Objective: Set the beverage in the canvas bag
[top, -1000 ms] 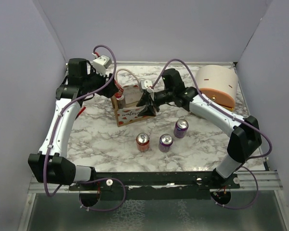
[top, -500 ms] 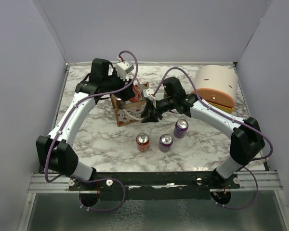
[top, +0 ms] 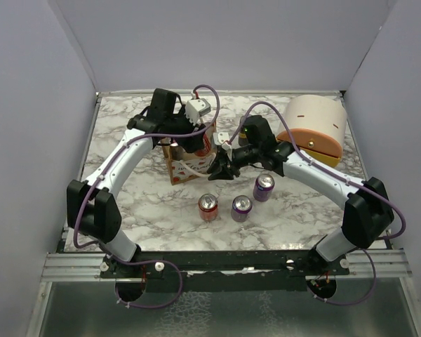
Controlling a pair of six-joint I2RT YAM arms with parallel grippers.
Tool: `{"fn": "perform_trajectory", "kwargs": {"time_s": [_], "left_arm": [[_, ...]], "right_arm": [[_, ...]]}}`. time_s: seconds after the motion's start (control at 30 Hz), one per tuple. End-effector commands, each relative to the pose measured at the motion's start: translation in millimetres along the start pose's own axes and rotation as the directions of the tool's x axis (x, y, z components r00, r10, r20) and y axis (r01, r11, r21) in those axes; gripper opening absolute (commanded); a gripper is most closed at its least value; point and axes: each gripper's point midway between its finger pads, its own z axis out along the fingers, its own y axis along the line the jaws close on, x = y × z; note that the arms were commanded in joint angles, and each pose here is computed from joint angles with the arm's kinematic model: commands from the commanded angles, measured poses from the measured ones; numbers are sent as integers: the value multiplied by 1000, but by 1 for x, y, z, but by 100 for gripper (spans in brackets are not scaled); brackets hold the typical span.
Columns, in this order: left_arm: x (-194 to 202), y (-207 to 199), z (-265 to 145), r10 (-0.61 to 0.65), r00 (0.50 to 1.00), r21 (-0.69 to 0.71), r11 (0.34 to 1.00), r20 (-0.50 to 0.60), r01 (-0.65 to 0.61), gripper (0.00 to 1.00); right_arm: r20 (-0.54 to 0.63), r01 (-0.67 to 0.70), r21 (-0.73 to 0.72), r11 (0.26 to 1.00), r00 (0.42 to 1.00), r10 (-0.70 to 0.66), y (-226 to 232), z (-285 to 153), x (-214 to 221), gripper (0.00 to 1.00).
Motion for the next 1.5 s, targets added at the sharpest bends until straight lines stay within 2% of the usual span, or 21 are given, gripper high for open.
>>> {"fn": "perform_trajectory", "kwargs": {"time_s": [0.0, 0.33, 0.7, 1.03, 1.47], "left_arm": [[-20, 7, 1, 105, 994, -22, 994, 20, -104, 0], [-9, 11, 2, 138, 989, -23, 990, -50, -139, 0], [18, 6, 7, 236, 961, 77, 971, -146, -226, 0], [47, 6, 16, 320, 920, 174, 943, -226, -285, 0], [83, -3, 21, 487, 822, 346, 857, -295, -383, 11]], "right_arm": [[28, 23, 5, 1000, 999, -23, 3, -2, -11, 25], [20, 15, 9, 1000, 1000, -16, 3, 0, -4, 21], [15, 2, 4, 1000, 1000, -2, 2, 2, 1, 14], [8, 8, 10, 1000, 1000, -8, 2, 2, 3, 1], [-5, -14, -8, 1000, 1000, 14, -1, 6, 8, 1]]}}
